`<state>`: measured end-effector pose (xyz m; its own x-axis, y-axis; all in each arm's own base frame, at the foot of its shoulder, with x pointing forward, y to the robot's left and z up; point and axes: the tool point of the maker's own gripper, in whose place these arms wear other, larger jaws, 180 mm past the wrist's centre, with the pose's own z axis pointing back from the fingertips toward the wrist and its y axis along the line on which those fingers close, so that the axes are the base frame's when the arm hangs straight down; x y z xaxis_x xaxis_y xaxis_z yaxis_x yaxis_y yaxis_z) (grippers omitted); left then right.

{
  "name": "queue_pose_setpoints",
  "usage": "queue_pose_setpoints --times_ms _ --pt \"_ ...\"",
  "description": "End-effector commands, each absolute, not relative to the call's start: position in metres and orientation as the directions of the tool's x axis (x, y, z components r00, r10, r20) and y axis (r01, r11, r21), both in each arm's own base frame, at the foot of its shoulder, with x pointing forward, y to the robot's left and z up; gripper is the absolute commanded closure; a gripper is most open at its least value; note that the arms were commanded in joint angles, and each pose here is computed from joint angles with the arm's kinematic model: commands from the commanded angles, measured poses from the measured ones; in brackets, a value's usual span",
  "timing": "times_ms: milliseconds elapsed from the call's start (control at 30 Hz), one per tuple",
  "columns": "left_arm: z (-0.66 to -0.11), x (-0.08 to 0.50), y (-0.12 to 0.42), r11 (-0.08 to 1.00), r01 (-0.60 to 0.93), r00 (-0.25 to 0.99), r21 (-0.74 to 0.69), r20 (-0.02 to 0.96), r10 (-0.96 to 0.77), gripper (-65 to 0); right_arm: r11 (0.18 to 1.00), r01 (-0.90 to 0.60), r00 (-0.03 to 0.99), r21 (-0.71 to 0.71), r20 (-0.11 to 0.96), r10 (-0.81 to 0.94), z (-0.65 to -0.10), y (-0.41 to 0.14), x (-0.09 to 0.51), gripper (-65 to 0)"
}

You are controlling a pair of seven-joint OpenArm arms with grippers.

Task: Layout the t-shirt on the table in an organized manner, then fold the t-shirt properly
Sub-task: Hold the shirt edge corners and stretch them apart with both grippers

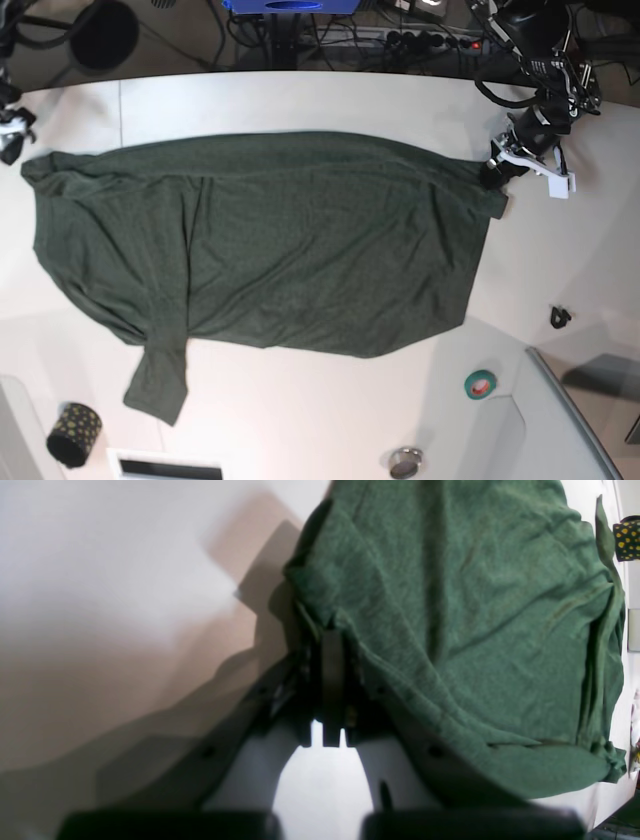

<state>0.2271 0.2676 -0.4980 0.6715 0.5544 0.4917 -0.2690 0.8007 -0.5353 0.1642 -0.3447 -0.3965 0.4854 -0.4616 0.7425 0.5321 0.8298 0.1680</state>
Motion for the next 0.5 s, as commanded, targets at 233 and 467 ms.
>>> queue_pose_setpoints --times_ms 233,467 --pt "-0.513 0.208 0.267 0.823 -0.298 0.741 -0.484 0.425 0.519 0.0 0.888 0.357 0.63 0.289 0.628 -0.457 -0.427 -0.331 0.181 -33.9" --pt "-0.512 0.205 0.274 0.829 -0.3 0.743 -0.472 0.429 0.514 0.0 0.849 0.38 0.648 0.368 0.549 -0.528 -0.455 -0.319 0.186 -34.1"
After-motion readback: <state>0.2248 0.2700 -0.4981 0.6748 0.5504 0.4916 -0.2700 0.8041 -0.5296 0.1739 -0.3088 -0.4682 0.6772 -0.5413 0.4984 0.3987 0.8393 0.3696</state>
